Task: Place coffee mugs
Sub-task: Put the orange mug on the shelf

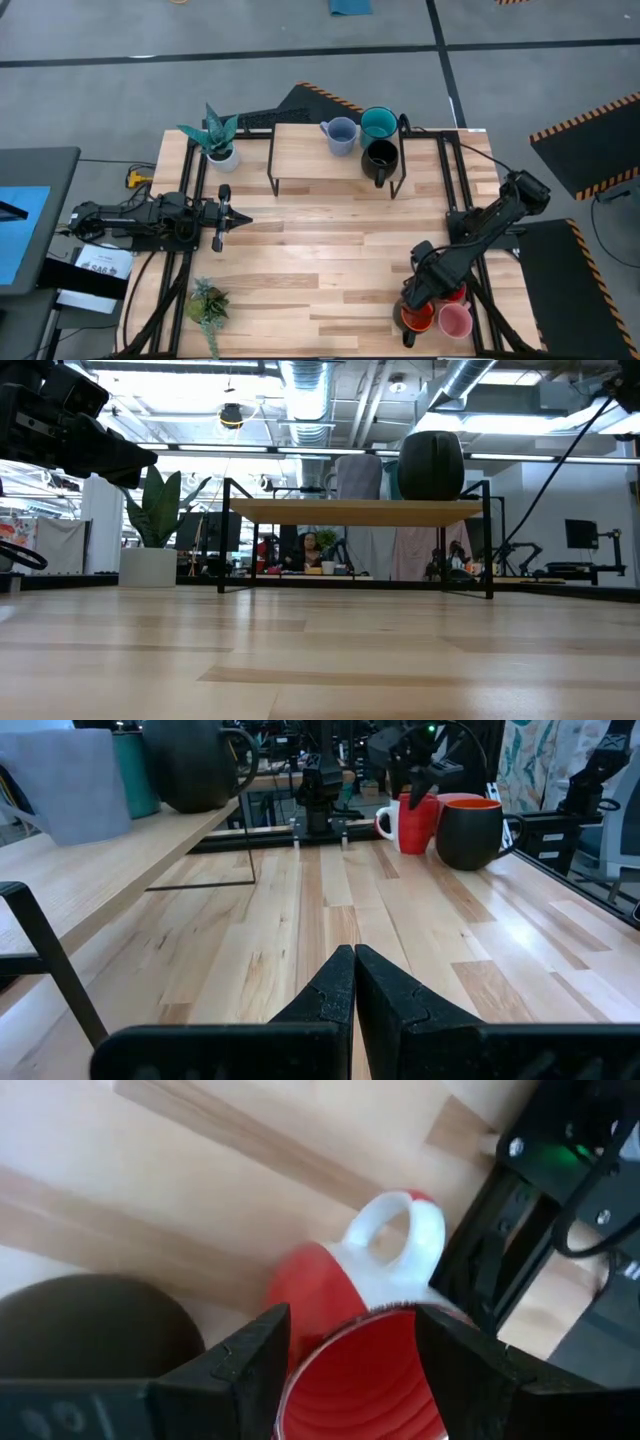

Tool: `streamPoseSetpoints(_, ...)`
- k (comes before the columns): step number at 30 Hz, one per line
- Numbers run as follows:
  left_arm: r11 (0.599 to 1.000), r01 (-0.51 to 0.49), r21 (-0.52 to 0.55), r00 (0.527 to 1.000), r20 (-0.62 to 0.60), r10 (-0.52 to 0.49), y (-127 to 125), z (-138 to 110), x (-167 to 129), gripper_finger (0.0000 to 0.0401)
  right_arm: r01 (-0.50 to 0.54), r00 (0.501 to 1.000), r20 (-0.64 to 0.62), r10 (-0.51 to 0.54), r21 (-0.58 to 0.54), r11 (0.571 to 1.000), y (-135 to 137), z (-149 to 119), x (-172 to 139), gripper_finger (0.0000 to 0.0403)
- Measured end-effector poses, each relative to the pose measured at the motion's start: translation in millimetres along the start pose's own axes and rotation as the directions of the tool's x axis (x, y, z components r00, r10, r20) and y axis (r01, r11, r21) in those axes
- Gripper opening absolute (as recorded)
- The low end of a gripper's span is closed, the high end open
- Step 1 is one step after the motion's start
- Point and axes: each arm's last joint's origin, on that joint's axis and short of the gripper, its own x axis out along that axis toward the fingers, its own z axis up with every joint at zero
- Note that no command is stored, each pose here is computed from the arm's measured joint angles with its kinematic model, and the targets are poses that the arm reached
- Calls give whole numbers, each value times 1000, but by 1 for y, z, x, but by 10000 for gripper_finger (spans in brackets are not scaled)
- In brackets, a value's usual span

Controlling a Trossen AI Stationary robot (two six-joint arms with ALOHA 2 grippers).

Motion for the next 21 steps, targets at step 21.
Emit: streamPoseSetpoints(21,1000,0,0,1000,0,0,0,0,0,0,-52,998,-46,53,22,998,6,-3,0,187)
